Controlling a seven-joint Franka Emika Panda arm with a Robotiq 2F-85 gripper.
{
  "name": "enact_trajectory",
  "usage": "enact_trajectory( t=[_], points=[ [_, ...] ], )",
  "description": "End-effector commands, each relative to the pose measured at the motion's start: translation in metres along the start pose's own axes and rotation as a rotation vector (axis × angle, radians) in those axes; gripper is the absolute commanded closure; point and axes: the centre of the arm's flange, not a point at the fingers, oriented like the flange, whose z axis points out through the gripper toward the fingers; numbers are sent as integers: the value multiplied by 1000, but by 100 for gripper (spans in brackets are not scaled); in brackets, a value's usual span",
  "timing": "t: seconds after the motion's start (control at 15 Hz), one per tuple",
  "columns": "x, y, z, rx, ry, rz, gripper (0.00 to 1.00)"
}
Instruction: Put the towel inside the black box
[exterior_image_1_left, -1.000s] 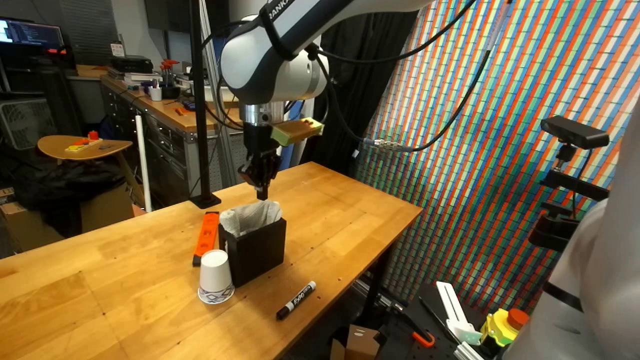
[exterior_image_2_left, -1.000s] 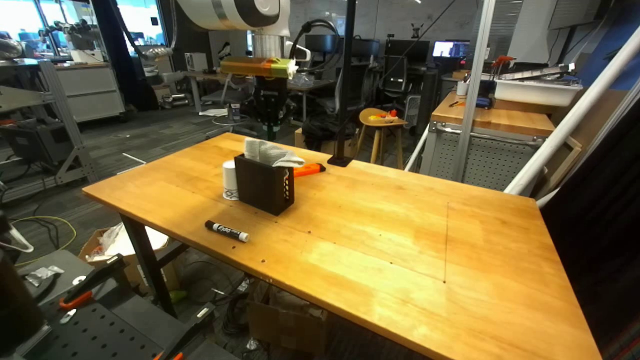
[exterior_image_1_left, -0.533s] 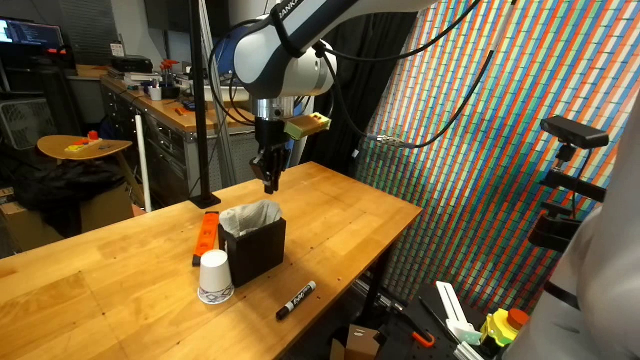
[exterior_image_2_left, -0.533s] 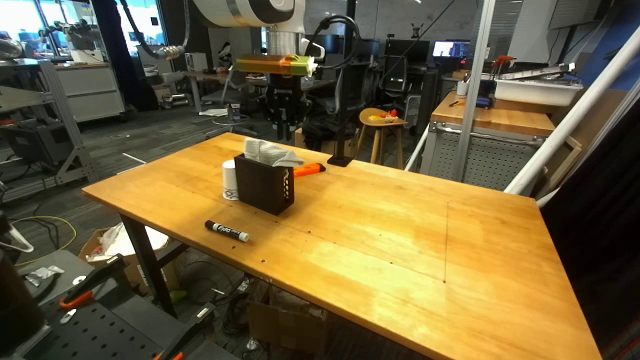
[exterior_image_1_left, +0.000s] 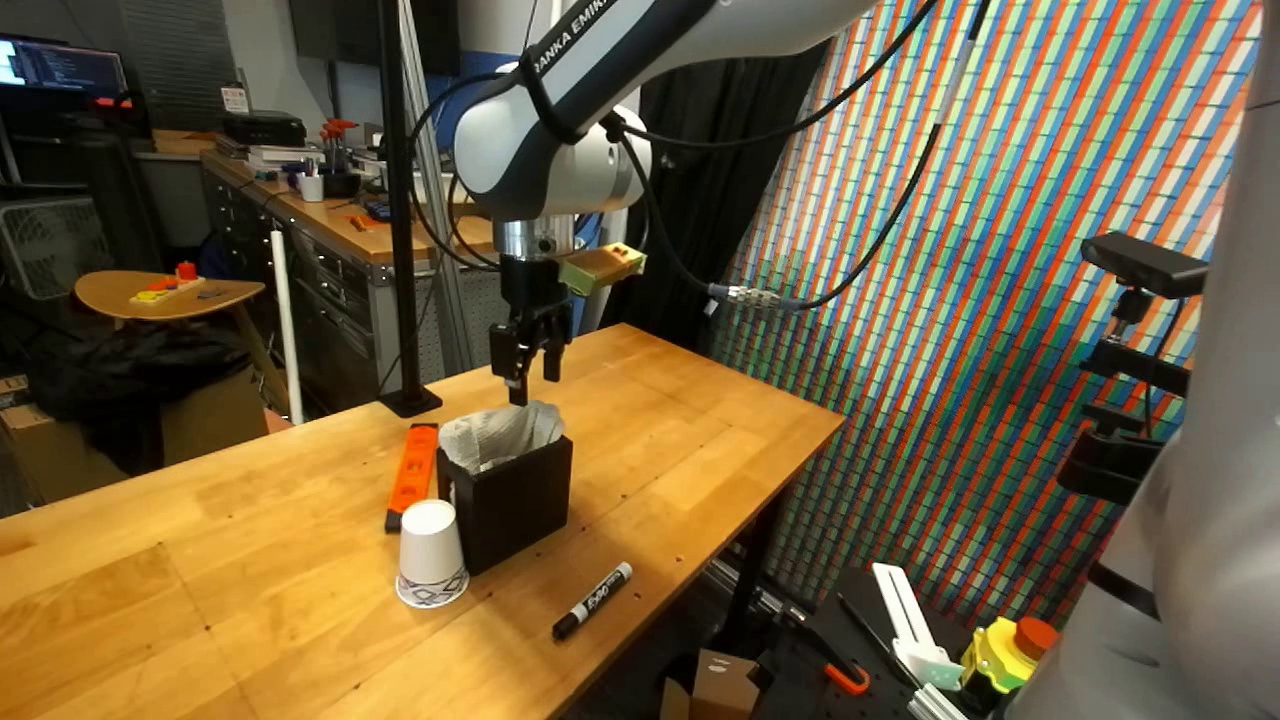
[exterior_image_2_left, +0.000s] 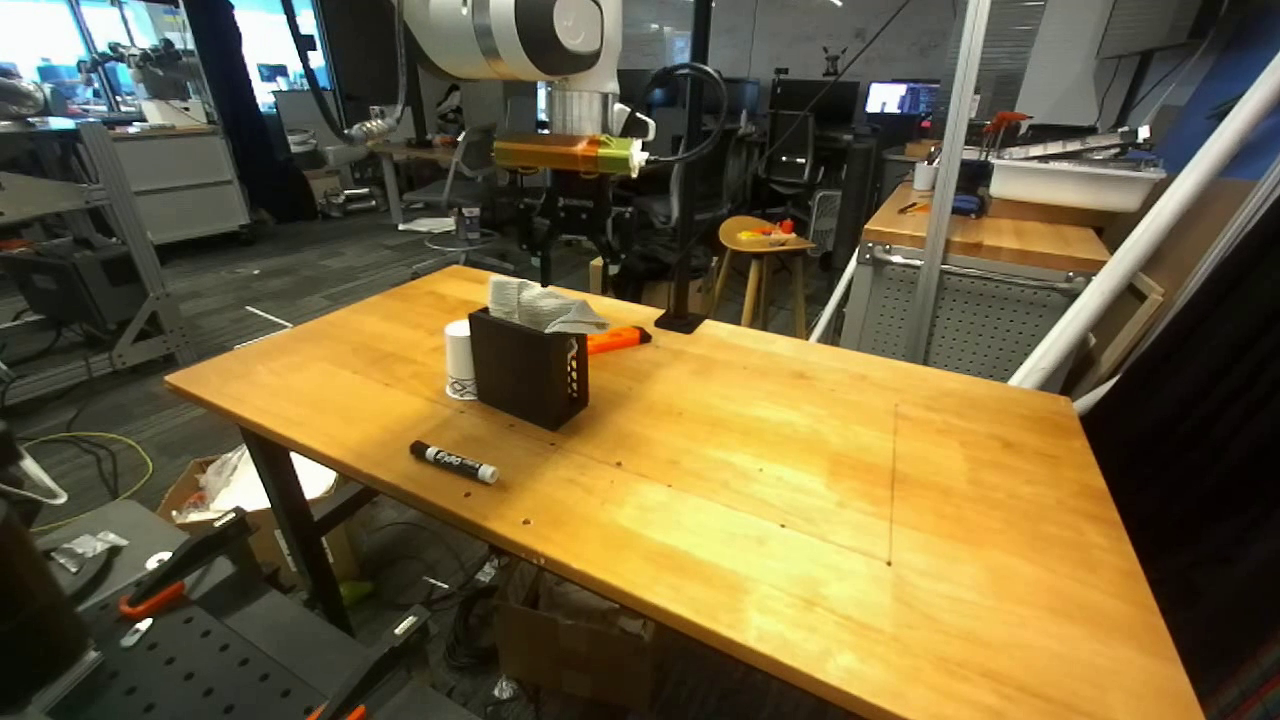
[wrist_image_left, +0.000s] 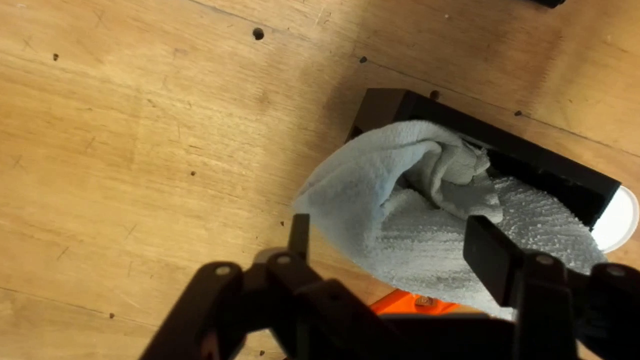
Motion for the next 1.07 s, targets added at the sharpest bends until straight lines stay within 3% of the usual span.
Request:
enact_trajectory(
  t=[0.0, 0.2, 0.33, 0.4, 0.73, 1.0],
  points=[
    [11, 11, 6, 25, -16, -13, 0],
    [12, 15, 16, 31, -32, -9, 1],
    [12, 18, 20, 34, -40, -6, 26],
    [12, 18, 21, 34, -43, -6, 29],
    [16, 14, 20, 33, -53, -12, 70],
    [19, 8, 16, 30, -55, -22, 96]
  ],
)
